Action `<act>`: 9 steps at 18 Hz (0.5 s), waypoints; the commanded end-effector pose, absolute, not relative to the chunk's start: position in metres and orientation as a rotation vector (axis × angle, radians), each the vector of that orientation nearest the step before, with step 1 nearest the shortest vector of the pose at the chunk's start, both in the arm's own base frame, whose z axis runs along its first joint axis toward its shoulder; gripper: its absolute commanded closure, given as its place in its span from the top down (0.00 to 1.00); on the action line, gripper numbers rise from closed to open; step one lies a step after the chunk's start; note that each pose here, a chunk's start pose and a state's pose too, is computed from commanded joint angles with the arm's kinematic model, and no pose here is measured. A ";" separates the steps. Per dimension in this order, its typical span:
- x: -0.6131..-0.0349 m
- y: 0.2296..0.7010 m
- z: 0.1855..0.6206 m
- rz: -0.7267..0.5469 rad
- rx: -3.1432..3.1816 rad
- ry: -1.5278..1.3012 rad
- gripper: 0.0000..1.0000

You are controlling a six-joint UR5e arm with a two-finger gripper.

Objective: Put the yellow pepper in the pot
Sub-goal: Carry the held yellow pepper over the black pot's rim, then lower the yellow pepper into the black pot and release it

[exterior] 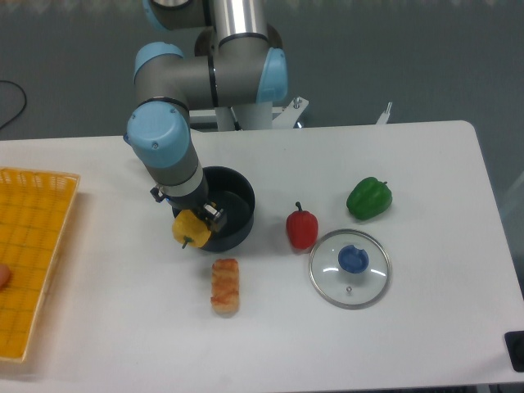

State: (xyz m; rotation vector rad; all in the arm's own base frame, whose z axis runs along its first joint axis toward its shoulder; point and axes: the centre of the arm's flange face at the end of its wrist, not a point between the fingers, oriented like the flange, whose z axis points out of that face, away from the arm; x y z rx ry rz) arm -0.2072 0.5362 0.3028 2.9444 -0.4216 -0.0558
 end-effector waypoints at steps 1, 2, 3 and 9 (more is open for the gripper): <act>-0.203 0.536 0.299 -0.056 2.930 -0.435 0.59; -0.202 0.534 0.295 -0.048 2.924 -0.437 0.59; -0.201 0.533 0.294 -0.049 2.920 -0.440 0.59; -0.195 0.523 0.287 -0.054 2.861 -0.545 0.59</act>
